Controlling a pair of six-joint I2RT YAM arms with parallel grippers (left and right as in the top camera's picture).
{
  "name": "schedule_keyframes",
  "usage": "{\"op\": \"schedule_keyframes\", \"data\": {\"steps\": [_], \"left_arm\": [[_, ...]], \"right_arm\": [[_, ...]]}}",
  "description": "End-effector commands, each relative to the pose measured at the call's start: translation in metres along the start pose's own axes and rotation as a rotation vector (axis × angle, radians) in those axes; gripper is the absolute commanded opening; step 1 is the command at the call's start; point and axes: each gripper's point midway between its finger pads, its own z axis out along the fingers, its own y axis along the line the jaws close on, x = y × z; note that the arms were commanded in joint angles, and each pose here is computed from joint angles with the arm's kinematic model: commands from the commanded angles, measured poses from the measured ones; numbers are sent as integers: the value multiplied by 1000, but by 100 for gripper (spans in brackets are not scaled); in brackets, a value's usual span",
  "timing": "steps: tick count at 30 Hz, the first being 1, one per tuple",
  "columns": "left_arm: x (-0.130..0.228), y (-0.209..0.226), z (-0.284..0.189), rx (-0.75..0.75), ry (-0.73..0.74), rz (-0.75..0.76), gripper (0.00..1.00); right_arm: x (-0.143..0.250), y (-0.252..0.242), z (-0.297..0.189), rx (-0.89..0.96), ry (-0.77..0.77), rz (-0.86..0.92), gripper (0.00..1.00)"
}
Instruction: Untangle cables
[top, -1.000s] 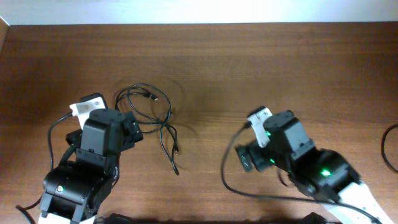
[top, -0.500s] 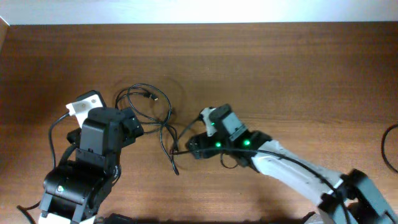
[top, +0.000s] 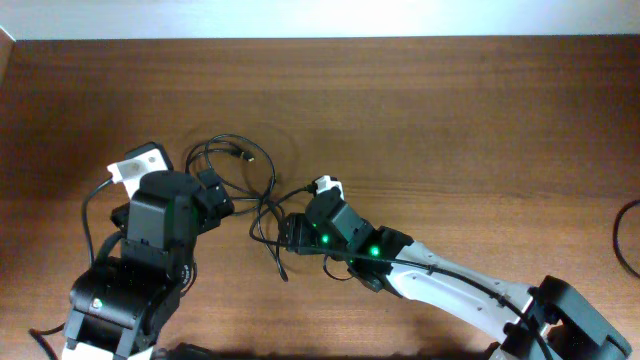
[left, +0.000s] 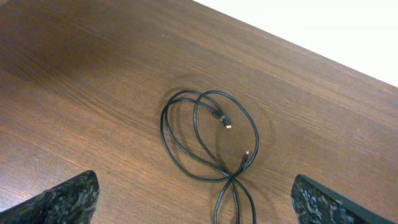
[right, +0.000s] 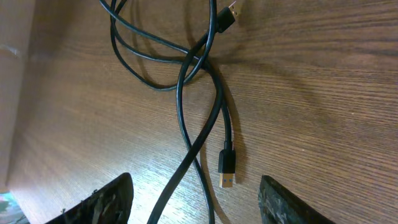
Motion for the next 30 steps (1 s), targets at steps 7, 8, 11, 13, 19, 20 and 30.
{"op": "schedule_keyframes", "data": {"steps": [7, 8, 11, 13, 19, 20, 30], "left_arm": [[-12, -6, -8, 40, -29, -33, 99], [-12, -6, -8, 40, -29, -34, 99], [-14, -7, -9, 45, -37, -38, 99], [-15, -8, -9, 47, -40, -39, 99], [-16, -7, -13, 57, -50, -45, 99], [-17, -6, -15, 61, -55, -48, 99], [-20, -4, -21, 69, -76, -53, 99]], "right_arm": [[25, 14, 15, -20, 27, -5, 63], [30, 19, 19, -36, 37, -13, 59], [42, 27, 25, -63, 57, -33, 21], [43, 27, 26, -60, 59, -35, 4], [17, 20, 26, -40, -30, -171, 4], [4, 20, 25, -50, -66, -232, 4], [-173, 41, -81, -130, -500, -387, 4]]}}
